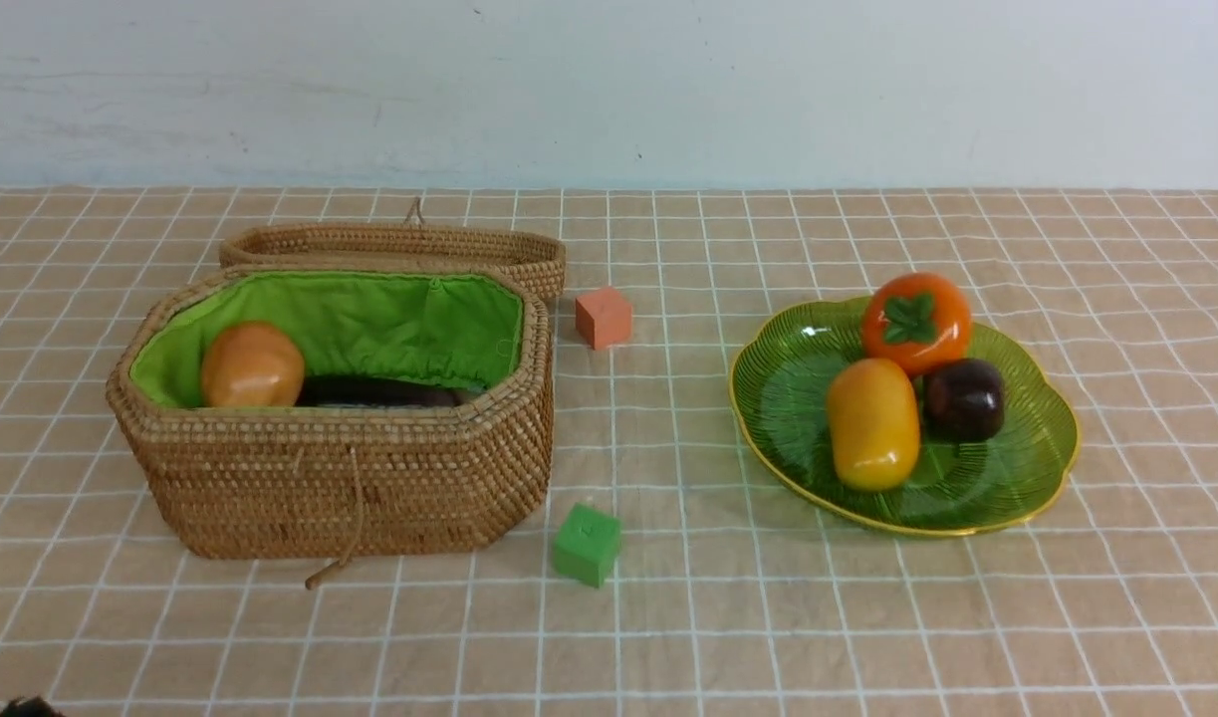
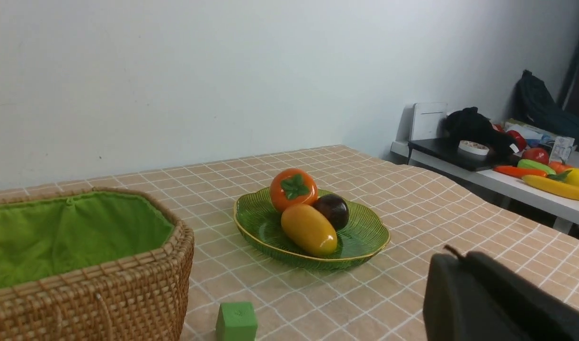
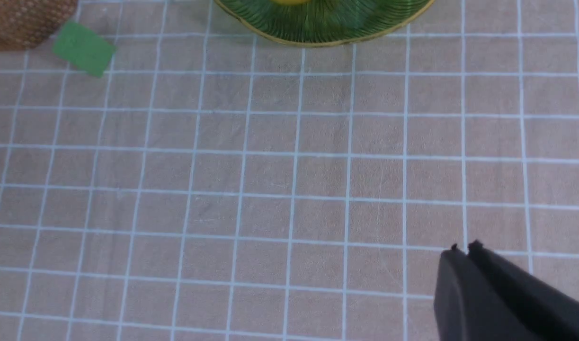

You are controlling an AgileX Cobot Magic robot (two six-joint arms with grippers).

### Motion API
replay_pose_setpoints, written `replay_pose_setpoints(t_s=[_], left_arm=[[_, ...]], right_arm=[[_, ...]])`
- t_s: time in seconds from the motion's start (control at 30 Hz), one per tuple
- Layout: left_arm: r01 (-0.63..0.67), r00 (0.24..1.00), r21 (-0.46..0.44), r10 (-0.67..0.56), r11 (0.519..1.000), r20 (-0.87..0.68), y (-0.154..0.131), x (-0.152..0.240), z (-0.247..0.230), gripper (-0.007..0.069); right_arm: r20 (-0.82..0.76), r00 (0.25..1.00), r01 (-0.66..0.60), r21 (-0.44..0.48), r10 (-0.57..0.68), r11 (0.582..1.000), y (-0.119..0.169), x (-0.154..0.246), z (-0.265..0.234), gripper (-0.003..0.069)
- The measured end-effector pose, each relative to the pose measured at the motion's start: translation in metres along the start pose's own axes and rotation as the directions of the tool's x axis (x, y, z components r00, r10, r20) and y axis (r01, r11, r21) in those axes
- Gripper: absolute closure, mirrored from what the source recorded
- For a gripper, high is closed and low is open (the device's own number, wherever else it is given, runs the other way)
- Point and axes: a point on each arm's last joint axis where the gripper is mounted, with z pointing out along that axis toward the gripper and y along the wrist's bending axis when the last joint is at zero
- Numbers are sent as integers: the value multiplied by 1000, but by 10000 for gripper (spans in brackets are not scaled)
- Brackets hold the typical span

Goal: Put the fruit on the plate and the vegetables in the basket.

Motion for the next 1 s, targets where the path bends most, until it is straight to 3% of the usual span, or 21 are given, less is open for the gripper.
replay_pose_setpoints(t_s=[0.2,0.47,0.9,1.0], left_arm=[[6,998,-19,-7,1000,-67,6,28,5,623],[8,989,-32,-13,999,-148,10,55,7,618],[10,984,-35,-16,999,-177,12,63,8,605],[10,984,-35,-16,999,-176,12,63,8,605]], right_arm=[[143,987,-87,48,80,995,-7,67,-10,663],[458,878,-155,6,135,988,-19,73,28,655],[391,910,-172,59,136,983,-36,105,88,645],[457,885,-140,87,85,986,-41,117,98,650]])
